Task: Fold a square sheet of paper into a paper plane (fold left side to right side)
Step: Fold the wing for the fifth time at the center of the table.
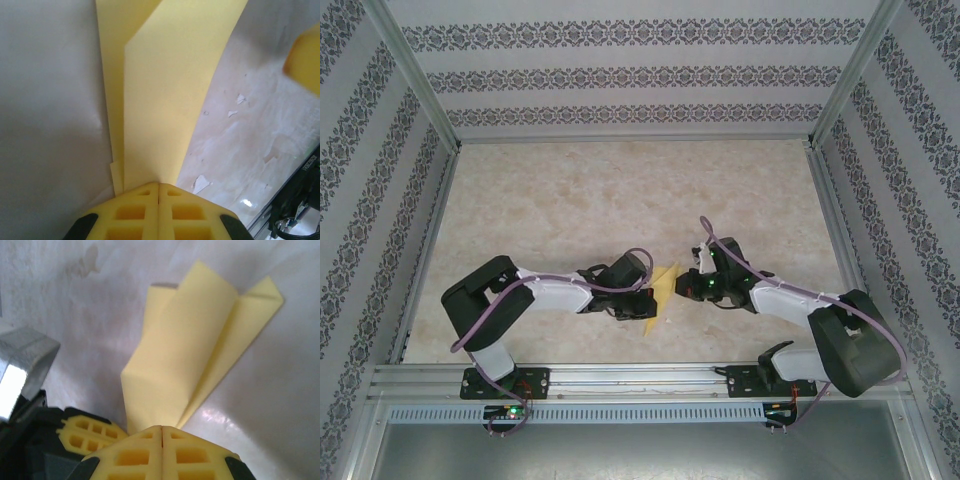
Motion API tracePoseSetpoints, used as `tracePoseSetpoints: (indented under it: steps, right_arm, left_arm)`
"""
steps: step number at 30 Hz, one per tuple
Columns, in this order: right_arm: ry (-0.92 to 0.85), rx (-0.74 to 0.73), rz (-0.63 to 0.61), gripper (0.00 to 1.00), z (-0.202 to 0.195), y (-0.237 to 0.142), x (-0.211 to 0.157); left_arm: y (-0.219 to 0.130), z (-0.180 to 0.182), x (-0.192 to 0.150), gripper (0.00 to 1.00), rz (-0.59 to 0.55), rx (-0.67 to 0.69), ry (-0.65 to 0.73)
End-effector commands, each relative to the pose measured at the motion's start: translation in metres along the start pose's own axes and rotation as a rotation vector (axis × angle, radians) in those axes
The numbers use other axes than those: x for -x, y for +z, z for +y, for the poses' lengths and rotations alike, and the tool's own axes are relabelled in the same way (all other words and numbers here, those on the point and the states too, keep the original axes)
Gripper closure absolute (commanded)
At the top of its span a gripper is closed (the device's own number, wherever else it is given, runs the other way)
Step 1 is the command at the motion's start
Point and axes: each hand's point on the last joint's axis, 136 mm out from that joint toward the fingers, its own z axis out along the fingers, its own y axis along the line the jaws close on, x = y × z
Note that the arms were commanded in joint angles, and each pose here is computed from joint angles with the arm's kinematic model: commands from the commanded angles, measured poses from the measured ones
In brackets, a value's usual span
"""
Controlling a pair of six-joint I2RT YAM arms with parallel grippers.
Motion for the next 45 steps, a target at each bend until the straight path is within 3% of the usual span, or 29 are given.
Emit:
tracePoseSetpoints:
  steps: [1,16,32,45]
  right_arm:
    - [-0.027,0.078,0.004,1.00,0.017,0.006,-0.004]
    - [-0.041,0.074,0.045,1.00,0.030,0.040,-0.005]
    - [-0.046,-0.062,0.049,1.00,-0.009,0.047,-0.002]
    - [-0.015,-0.070,-0.005,1.00,-0.025,0.036,0.031]
  left_arm:
    - [-0.001,0.061,-0.034,1.00,0.081,0.222,-0.043]
    - [-0.002,0.068,-0.034,1.00,0.082,0.266,-0.034]
    - [-0.007,0.089,-0.044,1.00,0.119,0.371,-0.047]
    - [-0.006,0.100,-0.050,1.00,0.125,0.387,-0.061]
